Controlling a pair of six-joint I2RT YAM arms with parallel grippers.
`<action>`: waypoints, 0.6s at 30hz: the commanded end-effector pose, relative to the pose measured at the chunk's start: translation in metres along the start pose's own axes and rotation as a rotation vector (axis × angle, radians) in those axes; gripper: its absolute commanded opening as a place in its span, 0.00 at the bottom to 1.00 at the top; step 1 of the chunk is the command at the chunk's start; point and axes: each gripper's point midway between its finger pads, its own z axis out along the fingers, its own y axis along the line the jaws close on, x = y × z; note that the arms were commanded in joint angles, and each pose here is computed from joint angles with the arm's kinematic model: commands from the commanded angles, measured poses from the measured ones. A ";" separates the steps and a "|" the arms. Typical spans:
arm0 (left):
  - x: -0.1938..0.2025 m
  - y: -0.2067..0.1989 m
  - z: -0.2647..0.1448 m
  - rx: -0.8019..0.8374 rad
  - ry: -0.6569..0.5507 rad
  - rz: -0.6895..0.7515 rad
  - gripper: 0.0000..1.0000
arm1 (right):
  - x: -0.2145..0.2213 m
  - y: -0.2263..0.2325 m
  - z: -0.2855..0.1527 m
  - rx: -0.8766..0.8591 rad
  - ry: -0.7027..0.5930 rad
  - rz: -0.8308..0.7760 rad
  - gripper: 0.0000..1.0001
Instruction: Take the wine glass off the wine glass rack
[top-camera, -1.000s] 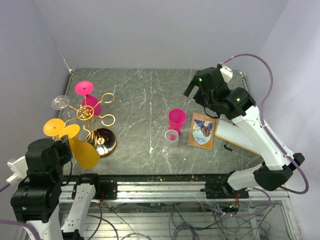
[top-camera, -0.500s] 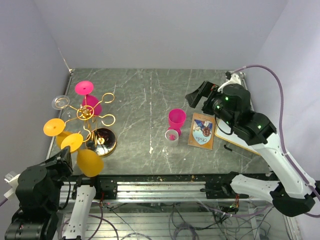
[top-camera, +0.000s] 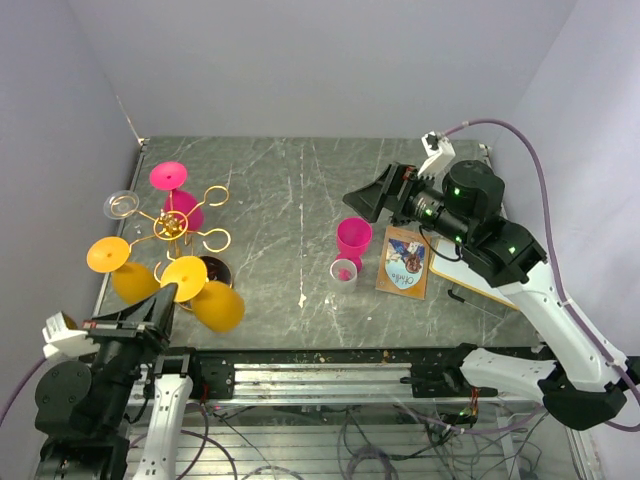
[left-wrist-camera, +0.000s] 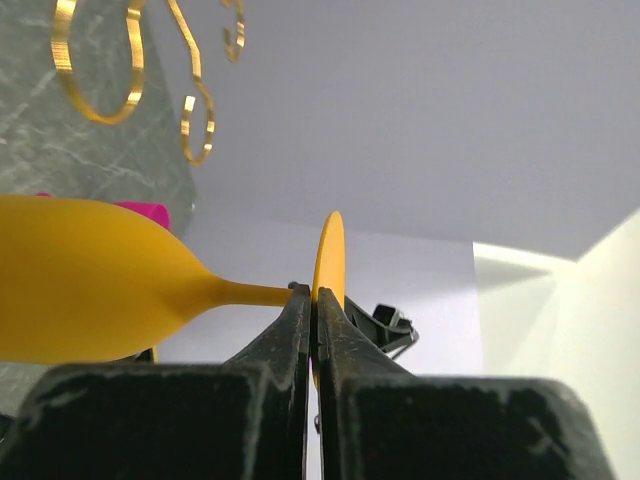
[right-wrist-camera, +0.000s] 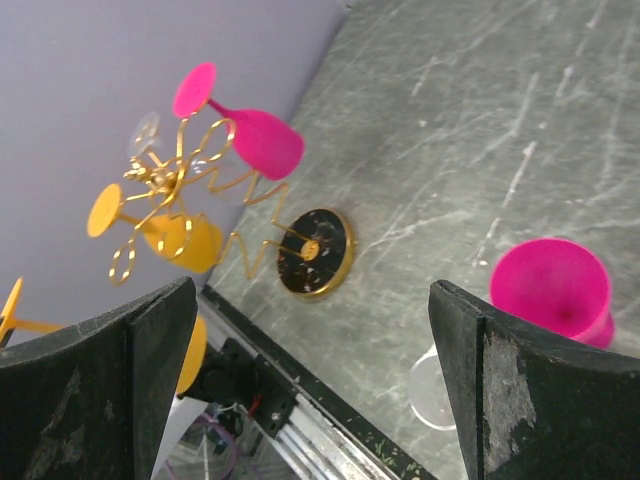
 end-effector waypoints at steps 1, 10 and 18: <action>0.038 -0.050 -0.002 0.246 0.215 0.101 0.07 | 0.001 0.028 0.002 -0.156 0.017 0.029 1.00; 0.086 -0.127 0.003 0.626 0.510 0.277 0.07 | -0.005 0.062 0.005 -0.358 -0.017 0.035 1.00; 0.100 -0.180 -0.015 0.912 0.566 0.397 0.07 | -0.017 0.093 -0.007 -0.596 -0.129 0.148 1.00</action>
